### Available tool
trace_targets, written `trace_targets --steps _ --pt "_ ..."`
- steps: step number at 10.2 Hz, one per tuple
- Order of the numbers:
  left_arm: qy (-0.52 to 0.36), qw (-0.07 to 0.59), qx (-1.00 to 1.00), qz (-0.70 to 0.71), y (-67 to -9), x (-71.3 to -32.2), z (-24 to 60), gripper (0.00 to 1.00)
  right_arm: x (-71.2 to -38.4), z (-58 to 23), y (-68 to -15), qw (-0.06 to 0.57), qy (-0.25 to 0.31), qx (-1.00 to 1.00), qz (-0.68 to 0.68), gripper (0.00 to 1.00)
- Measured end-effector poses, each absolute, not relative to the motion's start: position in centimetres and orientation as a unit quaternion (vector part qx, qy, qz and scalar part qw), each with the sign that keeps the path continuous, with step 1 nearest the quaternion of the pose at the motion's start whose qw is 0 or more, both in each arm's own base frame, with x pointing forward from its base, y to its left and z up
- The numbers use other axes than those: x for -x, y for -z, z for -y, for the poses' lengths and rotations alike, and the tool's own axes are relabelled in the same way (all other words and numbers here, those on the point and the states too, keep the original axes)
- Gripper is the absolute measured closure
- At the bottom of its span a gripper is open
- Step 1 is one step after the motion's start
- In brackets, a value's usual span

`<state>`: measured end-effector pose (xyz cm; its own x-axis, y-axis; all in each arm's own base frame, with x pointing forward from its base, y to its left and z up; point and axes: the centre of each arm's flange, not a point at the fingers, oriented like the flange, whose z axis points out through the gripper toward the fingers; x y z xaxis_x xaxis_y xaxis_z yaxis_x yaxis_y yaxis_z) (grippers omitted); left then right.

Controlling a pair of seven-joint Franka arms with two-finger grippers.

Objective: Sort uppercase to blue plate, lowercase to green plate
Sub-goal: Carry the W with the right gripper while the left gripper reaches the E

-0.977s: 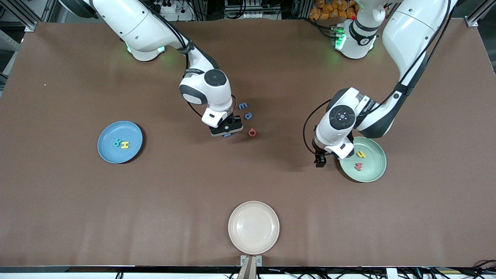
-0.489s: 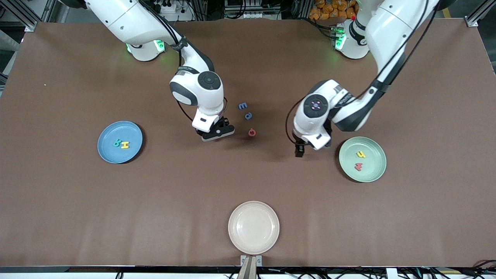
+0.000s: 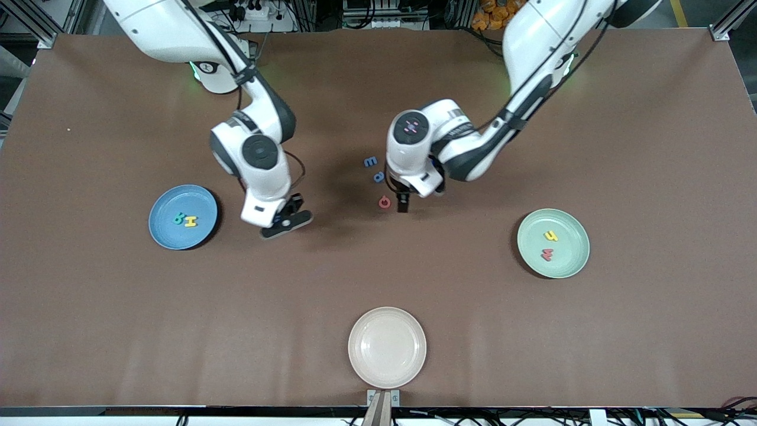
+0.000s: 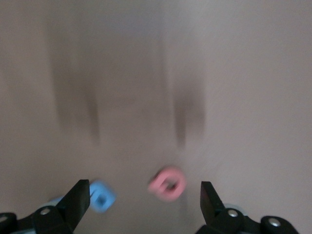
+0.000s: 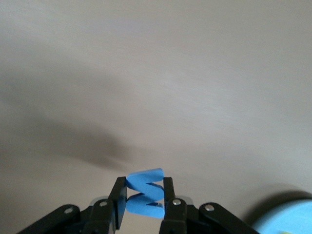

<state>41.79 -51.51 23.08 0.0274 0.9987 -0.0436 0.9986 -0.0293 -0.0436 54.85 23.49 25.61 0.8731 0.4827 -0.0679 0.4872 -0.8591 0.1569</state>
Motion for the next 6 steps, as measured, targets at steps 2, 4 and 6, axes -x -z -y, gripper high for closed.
trace_targets --steps 2,4,6 --pt "-0.039 0.008 0.714 0.699 -22.0 -37.7 55.2 0.00 -56.1 -17.0 -26.6 0.093 0.053 -0.956 -0.272 0.65" --pt "-0.046 0.018 0.715 0.697 -20.7 -35.9 56.2 0.00 -56.4 -11.4 -26.6 0.090 0.085 -0.949 -0.289 0.65" --pt "-0.051 0.026 0.716 0.696 -19.3 -35.1 56.4 0.00 -55.4 -6.8 -24.9 0.072 0.116 -0.942 -0.305 0.65"
